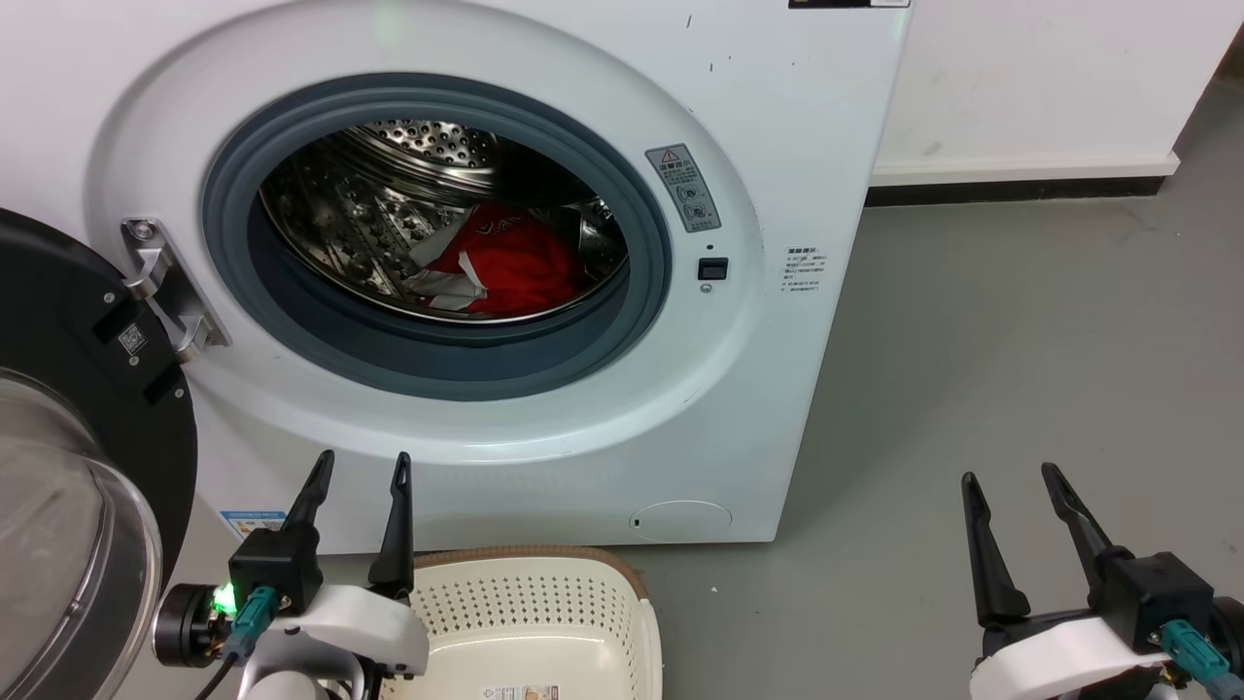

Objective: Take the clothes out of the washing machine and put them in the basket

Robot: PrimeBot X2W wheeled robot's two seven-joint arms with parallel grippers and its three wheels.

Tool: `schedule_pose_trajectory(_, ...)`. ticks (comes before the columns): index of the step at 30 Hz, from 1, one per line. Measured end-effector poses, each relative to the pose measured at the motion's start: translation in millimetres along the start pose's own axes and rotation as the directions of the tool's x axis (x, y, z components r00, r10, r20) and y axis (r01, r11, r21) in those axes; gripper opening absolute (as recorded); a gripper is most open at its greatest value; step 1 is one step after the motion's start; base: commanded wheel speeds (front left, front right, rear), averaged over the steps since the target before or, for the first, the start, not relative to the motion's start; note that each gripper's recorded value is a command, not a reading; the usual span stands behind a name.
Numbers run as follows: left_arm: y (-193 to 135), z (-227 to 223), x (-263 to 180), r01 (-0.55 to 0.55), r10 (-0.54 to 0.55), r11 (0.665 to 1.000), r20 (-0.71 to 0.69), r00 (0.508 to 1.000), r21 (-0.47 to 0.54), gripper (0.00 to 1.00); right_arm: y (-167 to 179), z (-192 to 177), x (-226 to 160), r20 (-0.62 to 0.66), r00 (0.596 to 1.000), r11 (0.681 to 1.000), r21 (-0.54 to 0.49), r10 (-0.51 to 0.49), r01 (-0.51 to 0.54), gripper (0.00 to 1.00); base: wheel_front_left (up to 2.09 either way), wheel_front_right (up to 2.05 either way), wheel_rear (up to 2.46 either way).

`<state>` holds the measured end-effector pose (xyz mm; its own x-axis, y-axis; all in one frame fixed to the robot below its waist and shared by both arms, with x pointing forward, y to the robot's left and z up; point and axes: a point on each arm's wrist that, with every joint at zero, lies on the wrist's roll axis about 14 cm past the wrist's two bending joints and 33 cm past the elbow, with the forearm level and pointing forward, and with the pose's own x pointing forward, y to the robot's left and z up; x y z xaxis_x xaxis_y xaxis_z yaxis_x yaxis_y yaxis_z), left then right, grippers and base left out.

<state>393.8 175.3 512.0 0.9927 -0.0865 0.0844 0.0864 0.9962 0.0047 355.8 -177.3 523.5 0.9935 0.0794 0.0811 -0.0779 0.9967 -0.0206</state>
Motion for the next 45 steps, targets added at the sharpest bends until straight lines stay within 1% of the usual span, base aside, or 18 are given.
schedule_pose_trajectory(5, -2.2, 2.4, 9.2, 0.011, -0.011, 1.0, 0.008, 1.0, -0.001, 1.0, 0.2, -0.5, 2.3, 0.003, 1.0, 1.0, -0.003, 0.001, -0.001, 1.0, 0.0, 0.0, 0.0)
schedule_pose_trajectory(9, -3.8, 9.8, 30.6, 0.034, -0.034, 0.999, 0.029, 0.999, 0.01, 1.0, 2.2, 2.2, 10.1, 0.014, 1.0, 1.0, -0.005, 0.009, -0.009, 1.0, 0.0, 0.0, 0.0)
schedule_pose_trajectory(14, -7.8, 10.8, 65.7, 0.073, -0.074, 0.997, 0.028, 0.997, 0.025, 1.0, -0.9, -0.4, 18.7, 0.011, 1.0, 1.0, -0.014, 0.003, -0.003, 1.0, 0.0, 0.0, 0.0)
schedule_pose_trajectory(21, -5.0, 3.3, 131.8, 0.134, -0.133, 0.986, -0.015, 0.991, 0.096, 1.0, -10.9, -3.1, 36.2, 0.028, 0.999, 1.0, -0.008, -0.021, 0.021, 1.0, 0.0, 0.0, 0.0)
schedule_pose_trajectory(29, -14.8, -24.9, 209.5, 0.207, -0.189, 0.972, -0.155, 0.97, 0.11, 1.0, -36.7, -29.6, 45.4, -0.022, 0.995, 0.996, 0.007, -0.093, 0.093, 1.0, 0.0, 0.0, 0.0)
schedule_pose_trajectory(35, -20.9, -51.5, 258.4, 0.253, -0.211, 0.959, -0.275, 0.938, 0.126, 1.0, -51.5, -55.0, 46.2, -0.086, 0.987, 0.99, 0.014, -0.136, 0.138, 1.0, 0.0, 0.0, 0.0)
schedule_pose_trajectory(41, -21.0, -90.3, 292.5, 0.28, -0.205, 0.951, -0.417, 0.886, 0.128, 1.0, -66.4, -67.3, 47.4, -0.117, 0.977, 0.983, 0.016, -0.179, 0.182, 1.0, 0.0, 0.0, 0.0)
schedule_pose_trajectory(45, -21.6, -120.1, 306.2, 0.298, -0.196, 0.946, -0.511, 0.837, 0.125, 1.0, -74.1, -76.9, 44.6, -0.146, 0.968, 0.978, 0.015, -0.204, 0.208, 1.0, 0.0, 0.0, 0.0)
